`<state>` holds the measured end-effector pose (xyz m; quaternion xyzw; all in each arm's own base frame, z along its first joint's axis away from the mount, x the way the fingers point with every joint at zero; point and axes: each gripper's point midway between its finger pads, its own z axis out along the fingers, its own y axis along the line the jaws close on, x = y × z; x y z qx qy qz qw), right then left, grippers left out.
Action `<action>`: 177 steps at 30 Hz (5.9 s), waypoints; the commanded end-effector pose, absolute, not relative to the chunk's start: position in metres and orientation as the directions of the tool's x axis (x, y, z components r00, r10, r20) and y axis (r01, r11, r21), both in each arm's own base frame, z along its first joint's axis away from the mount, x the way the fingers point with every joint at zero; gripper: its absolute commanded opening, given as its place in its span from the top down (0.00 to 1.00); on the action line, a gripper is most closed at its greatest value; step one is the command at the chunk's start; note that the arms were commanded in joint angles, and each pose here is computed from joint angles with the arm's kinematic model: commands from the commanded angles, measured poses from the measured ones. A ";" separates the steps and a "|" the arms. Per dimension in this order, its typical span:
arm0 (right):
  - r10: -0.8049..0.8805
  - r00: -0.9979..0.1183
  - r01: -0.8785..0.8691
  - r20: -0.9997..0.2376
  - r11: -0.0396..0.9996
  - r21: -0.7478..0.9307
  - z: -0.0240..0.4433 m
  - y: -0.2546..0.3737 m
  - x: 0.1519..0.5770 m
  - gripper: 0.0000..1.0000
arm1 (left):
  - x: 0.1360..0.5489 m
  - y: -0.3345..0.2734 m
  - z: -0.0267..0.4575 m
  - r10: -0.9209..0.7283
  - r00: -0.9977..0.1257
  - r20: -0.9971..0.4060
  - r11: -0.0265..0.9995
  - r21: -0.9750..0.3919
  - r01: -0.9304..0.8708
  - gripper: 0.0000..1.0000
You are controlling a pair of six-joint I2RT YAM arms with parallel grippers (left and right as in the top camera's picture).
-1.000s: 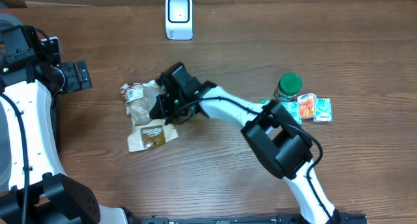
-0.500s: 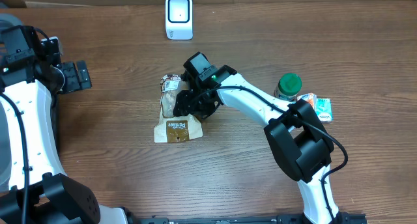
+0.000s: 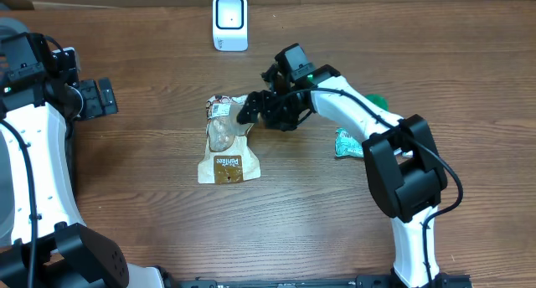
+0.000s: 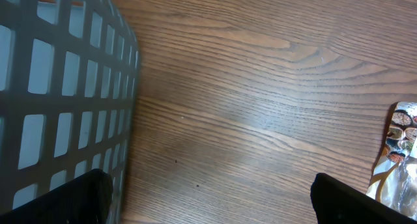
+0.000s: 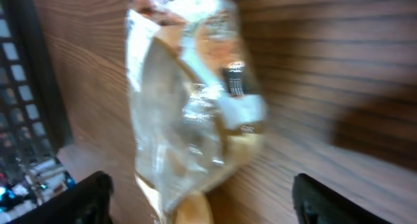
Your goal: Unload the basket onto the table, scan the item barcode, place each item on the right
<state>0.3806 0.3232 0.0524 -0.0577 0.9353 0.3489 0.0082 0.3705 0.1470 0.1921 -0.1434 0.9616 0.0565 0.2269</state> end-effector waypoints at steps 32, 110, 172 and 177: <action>-0.164 -0.904 -0.424 -0.395 0.476 0.771 0.181 0.324 0.358 0.96 | 0.369 0.151 0.193 -0.270 -0.847 -0.458 0.945 0.043 -0.324 0.01; -0.788 -0.170 -0.214 -0.591 0.615 -0.759 0.250 0.292 0.610 0.96 | 0.369 0.150 0.193 -0.267 -0.848 -0.458 0.946 0.043 -0.320 0.00; -0.163 -0.939 -0.201 -0.302 0.975 0.096 0.145 0.131 0.387 0.59 | 0.369 0.150 0.193 -0.266 -0.848 -0.458 0.946 0.043 -0.320 0.00; -0.164 -0.925 -0.211 -0.343 0.972 0.102 0.190 0.132 0.383 0.60 | 0.369 0.150 0.193 -0.267 -0.848 -0.458 0.946 0.042 -0.321 0.00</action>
